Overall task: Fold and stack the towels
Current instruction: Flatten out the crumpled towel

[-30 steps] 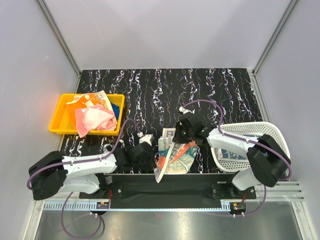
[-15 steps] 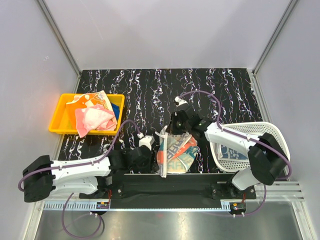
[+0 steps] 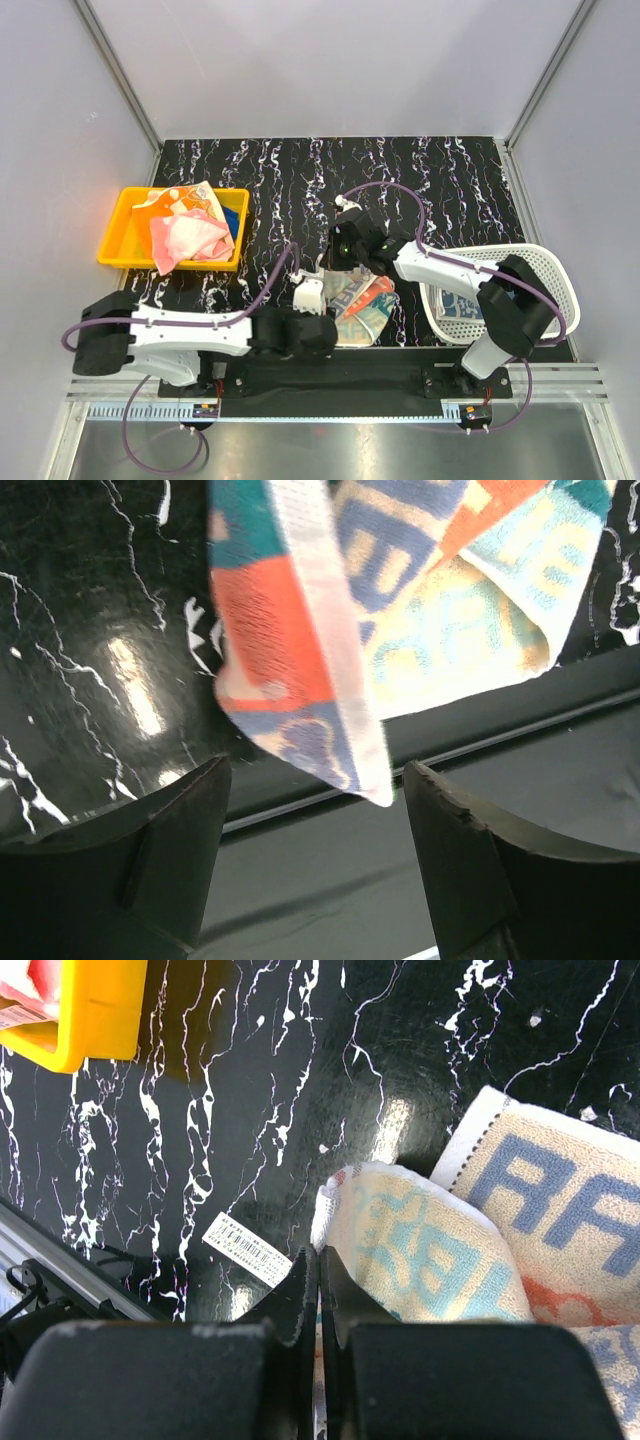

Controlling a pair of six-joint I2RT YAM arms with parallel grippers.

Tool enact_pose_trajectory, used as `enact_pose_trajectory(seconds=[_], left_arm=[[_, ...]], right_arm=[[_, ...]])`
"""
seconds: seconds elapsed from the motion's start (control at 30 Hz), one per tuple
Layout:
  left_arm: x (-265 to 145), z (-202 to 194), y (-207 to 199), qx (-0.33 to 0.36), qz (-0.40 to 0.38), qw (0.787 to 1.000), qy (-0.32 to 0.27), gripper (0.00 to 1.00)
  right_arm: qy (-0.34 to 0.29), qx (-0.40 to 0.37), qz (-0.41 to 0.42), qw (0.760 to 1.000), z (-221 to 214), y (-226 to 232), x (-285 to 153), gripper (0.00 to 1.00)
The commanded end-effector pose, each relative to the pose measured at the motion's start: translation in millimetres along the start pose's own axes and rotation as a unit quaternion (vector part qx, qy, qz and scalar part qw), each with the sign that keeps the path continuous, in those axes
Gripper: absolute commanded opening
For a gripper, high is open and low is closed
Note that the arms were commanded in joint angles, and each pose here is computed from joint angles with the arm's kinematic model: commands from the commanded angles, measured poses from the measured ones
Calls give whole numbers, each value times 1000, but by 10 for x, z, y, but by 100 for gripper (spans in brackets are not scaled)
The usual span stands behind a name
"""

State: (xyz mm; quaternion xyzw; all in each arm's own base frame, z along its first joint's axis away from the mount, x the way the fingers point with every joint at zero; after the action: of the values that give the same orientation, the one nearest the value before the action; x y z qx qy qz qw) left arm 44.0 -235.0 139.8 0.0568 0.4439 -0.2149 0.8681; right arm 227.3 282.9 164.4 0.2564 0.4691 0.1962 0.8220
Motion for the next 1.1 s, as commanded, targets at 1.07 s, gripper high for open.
enact_pose_trajectory(seconds=[1.07], left_arm=[[208,-245,-409,39,170,985,-15,36]], right_arm=[[-24,8,18,1000,54,127,2,0]])
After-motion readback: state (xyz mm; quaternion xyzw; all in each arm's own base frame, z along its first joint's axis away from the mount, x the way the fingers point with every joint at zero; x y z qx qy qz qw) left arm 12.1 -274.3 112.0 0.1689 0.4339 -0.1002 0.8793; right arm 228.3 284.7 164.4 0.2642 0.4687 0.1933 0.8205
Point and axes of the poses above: each gripper's point midway between its finger pads, its own x axis out along the fingers, its own y axis along the line the jaws close on, z = x × y, the point moved 9 cm from there along -x, back along the fingers, and after that the axes turned 14 degrees about x, right-handed, at the moved point
